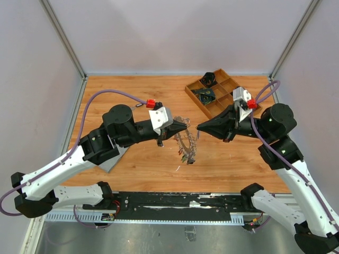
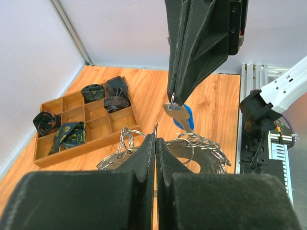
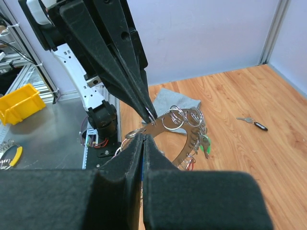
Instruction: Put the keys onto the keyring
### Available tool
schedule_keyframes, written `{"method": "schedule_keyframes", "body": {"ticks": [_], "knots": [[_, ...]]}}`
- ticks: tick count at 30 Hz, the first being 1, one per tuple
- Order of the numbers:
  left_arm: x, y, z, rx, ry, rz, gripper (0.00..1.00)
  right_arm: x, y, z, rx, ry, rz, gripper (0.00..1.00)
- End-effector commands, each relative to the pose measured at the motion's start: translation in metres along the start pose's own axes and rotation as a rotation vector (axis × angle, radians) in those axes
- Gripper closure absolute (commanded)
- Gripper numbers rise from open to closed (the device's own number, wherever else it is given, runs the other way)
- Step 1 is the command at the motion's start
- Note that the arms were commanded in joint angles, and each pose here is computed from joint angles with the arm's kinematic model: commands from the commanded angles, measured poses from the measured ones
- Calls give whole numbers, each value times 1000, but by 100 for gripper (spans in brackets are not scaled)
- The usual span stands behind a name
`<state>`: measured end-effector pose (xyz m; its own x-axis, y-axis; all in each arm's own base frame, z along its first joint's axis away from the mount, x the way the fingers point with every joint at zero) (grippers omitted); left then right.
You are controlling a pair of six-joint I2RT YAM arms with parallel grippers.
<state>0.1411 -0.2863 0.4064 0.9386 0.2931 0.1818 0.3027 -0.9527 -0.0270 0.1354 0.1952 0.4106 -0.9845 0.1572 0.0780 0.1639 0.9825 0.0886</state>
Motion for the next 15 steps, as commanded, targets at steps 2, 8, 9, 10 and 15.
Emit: {"method": "schedule_keyframes", "body": {"ticks": [2, 8, 9, 10, 15], "knots": [[3, -3, -33, -103, 34, -22, 99, 3, 10, -19, -49, -28, 8, 99], [5, -3, -31, -96, 28, -34, 100, 3, 16, -20, -60, -21, 4, 99], [5, -3, -31, -96, 28, -34, 99, 3, 17, -20, -61, -18, 4, 99], [5, -3, -30, -94, 27, -35, 99, 4, 18, -20, -64, -19, 4, 99], [4, -3, -31, -92, 25, -32, 99, 4, 21, -21, -70, -13, 8, 99]]}}
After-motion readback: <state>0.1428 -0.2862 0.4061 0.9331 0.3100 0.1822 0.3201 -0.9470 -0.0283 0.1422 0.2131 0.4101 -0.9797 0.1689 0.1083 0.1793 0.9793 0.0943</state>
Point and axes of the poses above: each gripper's point midway between its finger pads, its own y axis out along the fingers, its own x axis along the line the jaws close on, z = x × y, the point moved 4 cm from there along -y, back along the fingers
